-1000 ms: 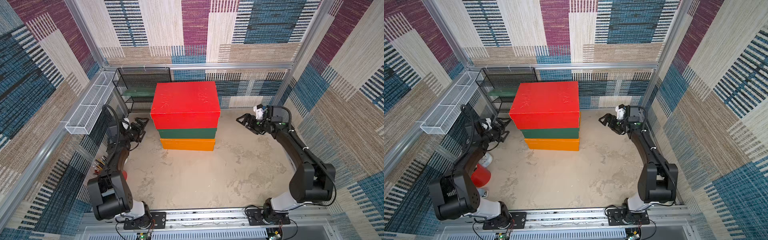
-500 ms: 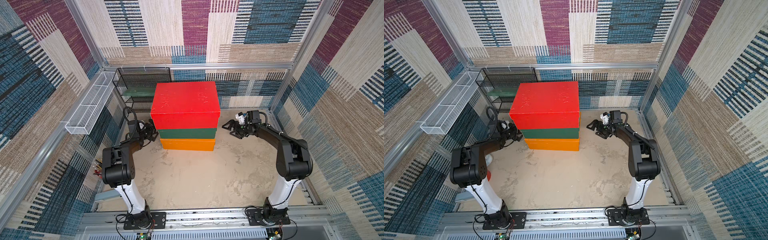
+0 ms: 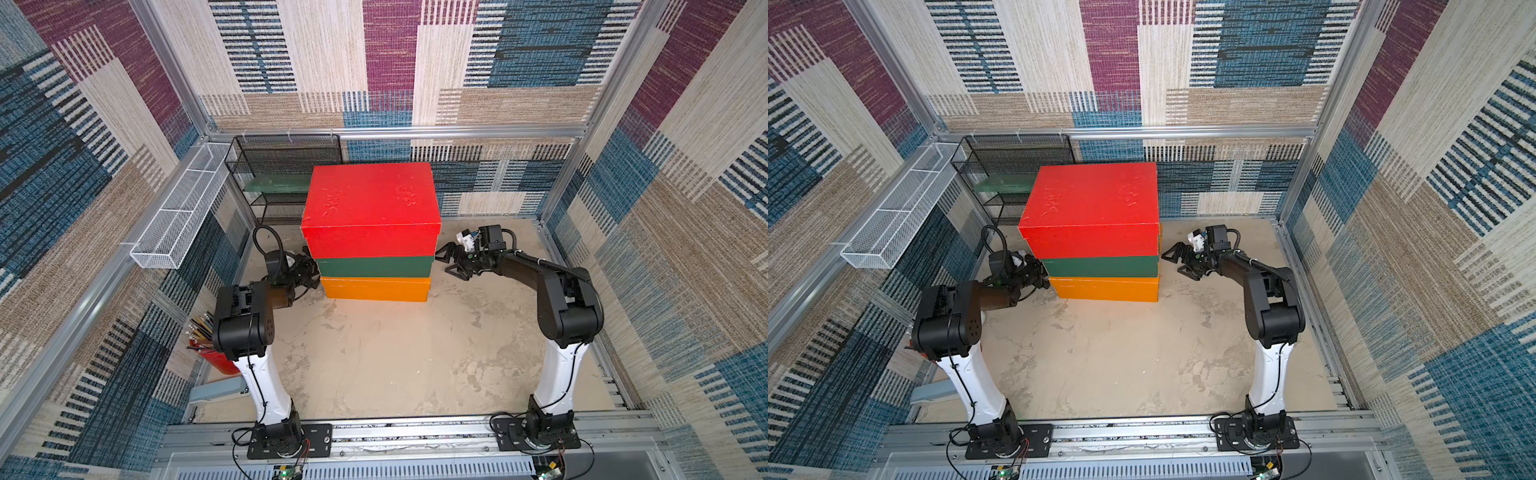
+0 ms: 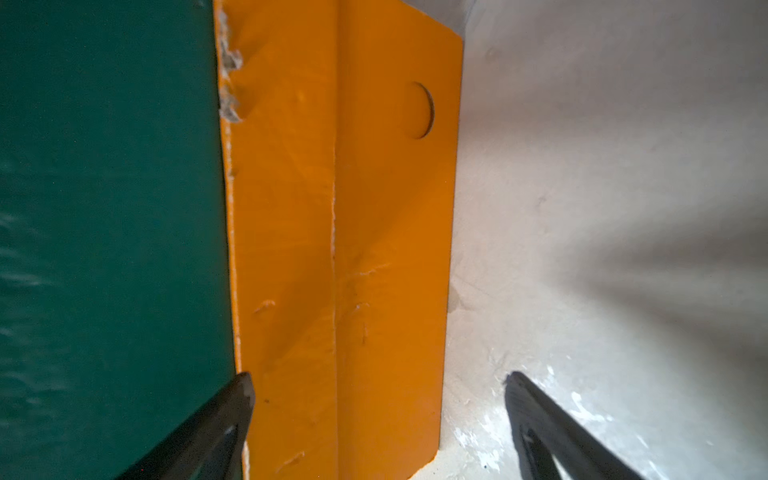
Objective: Stack the shoeboxes
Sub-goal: Adjust the shoebox at the center of the board.
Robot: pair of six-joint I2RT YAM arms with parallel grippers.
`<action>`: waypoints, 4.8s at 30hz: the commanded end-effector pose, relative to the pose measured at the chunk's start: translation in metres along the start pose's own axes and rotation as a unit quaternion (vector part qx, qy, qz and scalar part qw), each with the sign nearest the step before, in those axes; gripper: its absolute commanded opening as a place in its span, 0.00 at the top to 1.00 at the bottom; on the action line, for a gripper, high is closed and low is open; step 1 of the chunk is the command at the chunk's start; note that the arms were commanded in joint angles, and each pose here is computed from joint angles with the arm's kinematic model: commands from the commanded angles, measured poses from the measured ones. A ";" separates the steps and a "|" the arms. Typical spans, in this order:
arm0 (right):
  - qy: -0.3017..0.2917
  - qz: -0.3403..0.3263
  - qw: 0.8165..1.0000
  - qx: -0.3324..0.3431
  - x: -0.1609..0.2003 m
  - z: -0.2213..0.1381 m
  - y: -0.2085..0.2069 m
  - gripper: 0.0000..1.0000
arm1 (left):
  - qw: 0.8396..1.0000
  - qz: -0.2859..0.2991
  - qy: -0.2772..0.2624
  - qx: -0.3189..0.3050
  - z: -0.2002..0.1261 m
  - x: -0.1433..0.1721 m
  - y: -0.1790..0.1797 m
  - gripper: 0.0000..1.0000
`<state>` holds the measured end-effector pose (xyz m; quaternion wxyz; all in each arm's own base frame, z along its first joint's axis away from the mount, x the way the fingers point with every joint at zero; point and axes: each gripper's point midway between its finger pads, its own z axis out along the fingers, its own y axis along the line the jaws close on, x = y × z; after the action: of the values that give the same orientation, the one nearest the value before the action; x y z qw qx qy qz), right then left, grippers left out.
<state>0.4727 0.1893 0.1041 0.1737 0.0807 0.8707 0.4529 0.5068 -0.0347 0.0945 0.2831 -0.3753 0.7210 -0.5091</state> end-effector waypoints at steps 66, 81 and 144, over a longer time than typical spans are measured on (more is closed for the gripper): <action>-0.015 0.000 0.998 -0.060 0.084 -0.040 0.038 0.71 | 0.998 0.023 0.055 0.025 -0.042 0.118 0.015 0.09; -0.026 -0.011 0.998 -0.056 0.073 -0.053 0.044 0.69 | 0.997 0.040 0.065 0.001 -0.042 0.132 0.021 0.09; -0.102 -0.009 0.994 0.046 0.033 -0.119 0.014 0.11 | 0.984 0.107 0.084 -0.118 -0.052 0.121 0.027 0.00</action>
<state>0.3999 0.1165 0.1658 0.2592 0.1357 0.8696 0.3977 0.3945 -0.1031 0.0844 0.2322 -0.2969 0.8240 -0.4231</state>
